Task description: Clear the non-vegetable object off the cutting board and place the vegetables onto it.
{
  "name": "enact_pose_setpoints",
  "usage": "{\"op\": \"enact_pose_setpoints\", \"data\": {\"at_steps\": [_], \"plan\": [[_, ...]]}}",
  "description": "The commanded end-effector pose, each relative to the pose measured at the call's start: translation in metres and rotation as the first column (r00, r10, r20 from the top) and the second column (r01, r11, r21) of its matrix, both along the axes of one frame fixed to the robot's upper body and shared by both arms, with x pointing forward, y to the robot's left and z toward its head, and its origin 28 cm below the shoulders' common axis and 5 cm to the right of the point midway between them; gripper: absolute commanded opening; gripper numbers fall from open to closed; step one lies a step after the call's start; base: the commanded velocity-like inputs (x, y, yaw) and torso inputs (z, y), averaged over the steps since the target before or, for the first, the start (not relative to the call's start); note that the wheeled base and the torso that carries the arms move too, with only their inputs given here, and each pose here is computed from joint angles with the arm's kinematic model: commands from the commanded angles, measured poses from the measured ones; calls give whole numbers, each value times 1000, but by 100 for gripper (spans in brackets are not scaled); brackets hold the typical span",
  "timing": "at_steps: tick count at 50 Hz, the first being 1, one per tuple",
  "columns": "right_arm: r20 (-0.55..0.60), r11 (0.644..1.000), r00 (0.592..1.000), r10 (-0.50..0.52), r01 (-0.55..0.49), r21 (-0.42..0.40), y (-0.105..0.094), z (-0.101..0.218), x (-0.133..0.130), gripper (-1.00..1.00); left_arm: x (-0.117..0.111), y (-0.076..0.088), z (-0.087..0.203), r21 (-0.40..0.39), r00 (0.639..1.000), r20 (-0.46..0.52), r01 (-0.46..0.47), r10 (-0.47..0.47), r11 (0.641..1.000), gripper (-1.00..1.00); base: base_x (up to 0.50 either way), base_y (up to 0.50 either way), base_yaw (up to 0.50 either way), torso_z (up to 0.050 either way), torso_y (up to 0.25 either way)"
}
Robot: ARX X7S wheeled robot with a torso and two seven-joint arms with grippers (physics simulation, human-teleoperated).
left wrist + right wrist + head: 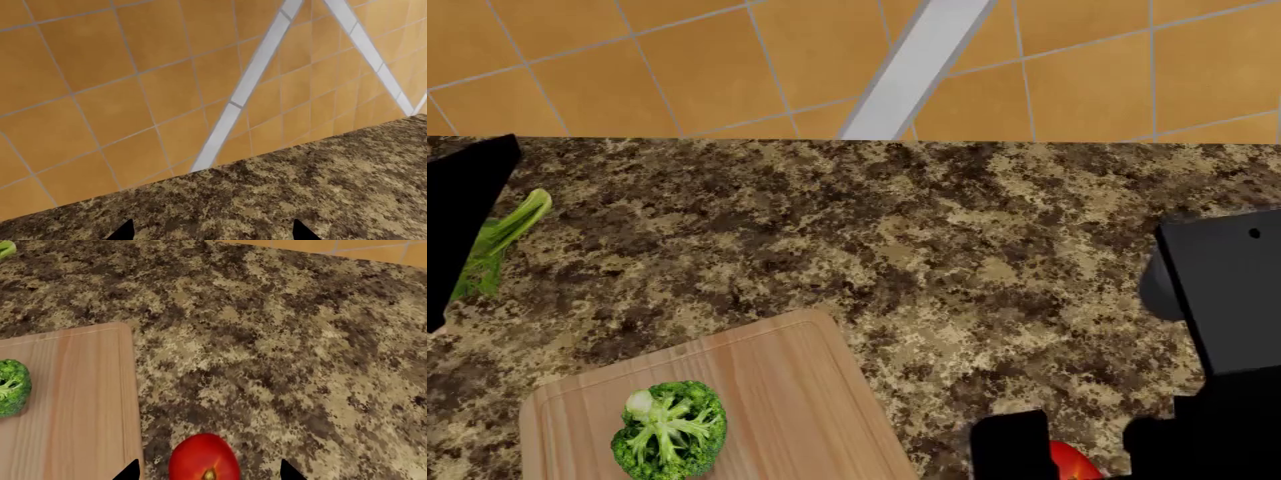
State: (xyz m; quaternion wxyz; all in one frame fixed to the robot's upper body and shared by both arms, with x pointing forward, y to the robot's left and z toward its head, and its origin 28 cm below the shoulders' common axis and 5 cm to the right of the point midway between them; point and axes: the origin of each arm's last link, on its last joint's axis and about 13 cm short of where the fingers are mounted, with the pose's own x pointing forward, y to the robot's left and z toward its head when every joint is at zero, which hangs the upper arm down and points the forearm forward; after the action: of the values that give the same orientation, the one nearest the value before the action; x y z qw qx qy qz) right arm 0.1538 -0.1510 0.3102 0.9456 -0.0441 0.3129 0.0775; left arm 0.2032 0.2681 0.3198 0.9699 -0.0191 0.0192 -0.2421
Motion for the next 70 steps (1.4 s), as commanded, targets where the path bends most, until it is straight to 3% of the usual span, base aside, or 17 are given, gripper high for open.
{"op": "enact_pose_setpoints", "data": {"at_steps": [1, 32, 70], "plan": [[19, 999, 1000, 23, -24, 37, -3, -13, 8, 100, 3, -1, 8, -7, 999, 39, 31, -31, 1000, 100, 0, 0, 0, 0, 0], [-44, 994, 998, 45, -41, 97, -4, -47, 25, 100, 1, 0, 4, -6, 999, 37, 35, -35, 999, 100, 0, 0, 0, 0, 0], [-124, 990, 990, 69, -52, 132, -7, -80, 24, 100, -1, 3, -2, -17, 999, 26, 33, -33, 999, 100, 0, 0, 0, 0, 0]]}}
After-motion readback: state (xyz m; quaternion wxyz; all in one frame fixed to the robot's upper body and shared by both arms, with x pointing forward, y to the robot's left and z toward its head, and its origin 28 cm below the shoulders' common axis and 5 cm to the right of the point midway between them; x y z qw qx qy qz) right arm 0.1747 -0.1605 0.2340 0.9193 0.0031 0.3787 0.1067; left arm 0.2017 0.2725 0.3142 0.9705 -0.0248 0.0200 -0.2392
